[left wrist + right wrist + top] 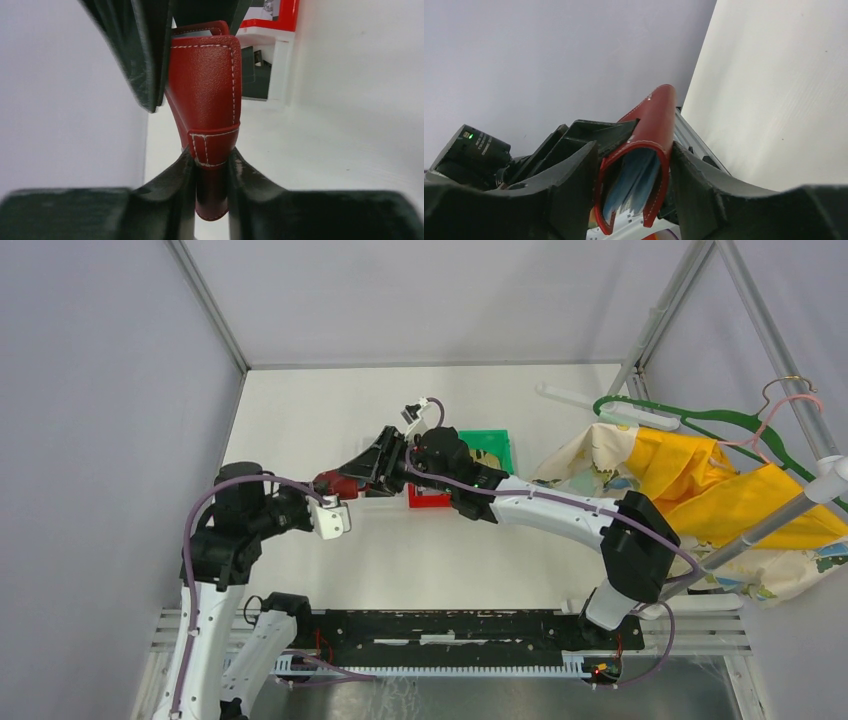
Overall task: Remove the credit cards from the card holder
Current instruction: Open the card holder.
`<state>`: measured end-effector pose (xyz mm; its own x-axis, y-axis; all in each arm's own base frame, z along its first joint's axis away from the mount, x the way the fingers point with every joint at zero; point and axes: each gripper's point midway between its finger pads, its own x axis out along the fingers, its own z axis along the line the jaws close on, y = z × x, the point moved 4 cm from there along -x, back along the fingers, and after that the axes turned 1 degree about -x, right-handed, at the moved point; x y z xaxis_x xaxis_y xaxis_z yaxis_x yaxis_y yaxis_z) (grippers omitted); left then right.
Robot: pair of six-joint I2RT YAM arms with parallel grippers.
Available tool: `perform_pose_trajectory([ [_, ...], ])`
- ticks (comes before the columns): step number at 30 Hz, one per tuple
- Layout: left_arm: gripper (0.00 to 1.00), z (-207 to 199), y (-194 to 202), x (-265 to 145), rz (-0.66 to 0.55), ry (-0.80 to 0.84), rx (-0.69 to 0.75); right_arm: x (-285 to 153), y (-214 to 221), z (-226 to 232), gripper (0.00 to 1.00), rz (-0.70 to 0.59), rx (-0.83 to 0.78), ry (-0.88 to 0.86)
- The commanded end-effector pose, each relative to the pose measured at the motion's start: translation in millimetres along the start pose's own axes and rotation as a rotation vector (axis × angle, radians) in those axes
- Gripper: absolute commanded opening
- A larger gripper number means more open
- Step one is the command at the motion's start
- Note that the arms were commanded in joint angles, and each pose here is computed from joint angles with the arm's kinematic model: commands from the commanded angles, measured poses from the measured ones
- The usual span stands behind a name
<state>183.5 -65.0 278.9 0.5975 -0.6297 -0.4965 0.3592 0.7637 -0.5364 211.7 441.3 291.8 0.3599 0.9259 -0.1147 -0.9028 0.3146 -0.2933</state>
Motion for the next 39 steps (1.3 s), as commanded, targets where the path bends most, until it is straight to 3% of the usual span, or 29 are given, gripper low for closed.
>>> perform_pose_trajectory([
  [1,0.39,30.1,-7.1,-1.5,-0.015,-0.119,0.198,0.6,1.0,22.8,0.5,0.023,0.009,-0.067],
  [4,0.8,28.5,-7.9,0.2,-0.028,-0.111,0.2,-3.3,2.9,18.4,0.29,0.021,0.031,-0.069],
  [6,0.89,24.8,-9.2,0.0,-0.042,-0.111,0.199,-7.5,-0.2,16.7,0.21,0.011,0.057,-0.076],
  [12,0.99,14.1,-12.5,-3.5,-0.076,-0.165,0.298,-25.8,-21.7,25.6,0.18,-0.04,0.16,-0.153],
  [18,0.99,10.9,-26.8,-8.0,-0.178,-0.377,0.541,-37.0,-24.6,38.3,0.2,-0.034,0.266,-0.244],
  [25,0.93,11.2,-46.5,-14.2,-0.27,-0.608,0.854,-41.2,-16.3,45.8,0.26,-0.002,0.291,-0.281],
  [33,0.63,17.4,-52.4,-13.3,-0.27,-0.686,1.005,-47.7,-9.5,51.5,0.3,0.018,0.31,-0.321],
  [35,0.56,22.0,-52.9,-14.2,-0.261,-0.703,1.015,-48.1,-5.2,54.3,0.38,0.034,0.311,-0.329],
  [39,0.35,28.6,-55.7,-17.8,-0.271,-0.707,0.969,-47.7,2.3,55.6,0.65,0.064,0.278,-0.328],
])
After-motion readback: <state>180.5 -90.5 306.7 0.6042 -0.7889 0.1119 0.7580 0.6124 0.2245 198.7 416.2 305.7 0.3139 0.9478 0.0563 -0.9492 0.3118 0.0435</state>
